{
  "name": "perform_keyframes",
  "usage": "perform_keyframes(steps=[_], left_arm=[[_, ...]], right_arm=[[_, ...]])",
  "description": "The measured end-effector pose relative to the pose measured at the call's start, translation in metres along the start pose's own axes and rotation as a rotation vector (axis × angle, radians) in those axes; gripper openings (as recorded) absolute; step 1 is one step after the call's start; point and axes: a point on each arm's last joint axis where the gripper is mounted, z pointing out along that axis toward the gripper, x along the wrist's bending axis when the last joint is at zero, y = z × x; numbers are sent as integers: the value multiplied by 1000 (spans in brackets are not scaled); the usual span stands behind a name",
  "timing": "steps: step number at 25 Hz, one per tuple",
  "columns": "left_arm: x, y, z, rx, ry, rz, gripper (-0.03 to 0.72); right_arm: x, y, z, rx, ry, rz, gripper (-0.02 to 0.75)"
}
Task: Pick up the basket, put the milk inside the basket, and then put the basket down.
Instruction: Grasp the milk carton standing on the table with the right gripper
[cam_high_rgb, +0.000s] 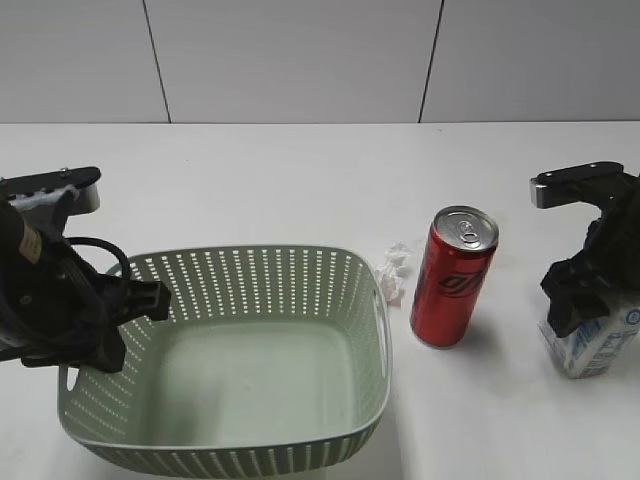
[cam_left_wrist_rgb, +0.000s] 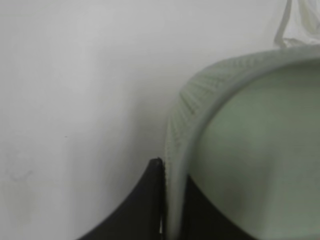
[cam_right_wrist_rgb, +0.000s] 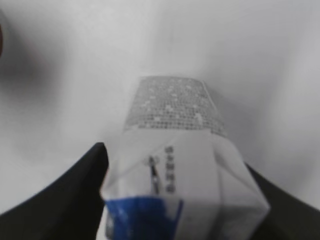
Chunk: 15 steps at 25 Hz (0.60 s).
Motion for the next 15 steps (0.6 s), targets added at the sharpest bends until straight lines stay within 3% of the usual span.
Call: perform_keyframes(steps=[4,10,15], left_arm=[[0,0,0,0,0,0,4],[0,0,0,0,0,0,4],[0,0,0,0,0,0,4]], right_arm=[[0,-2,0,27,4,10,337],[1,-7,-12,42,8,13,332],[2,-15,-53,-60,-2,15,332]])
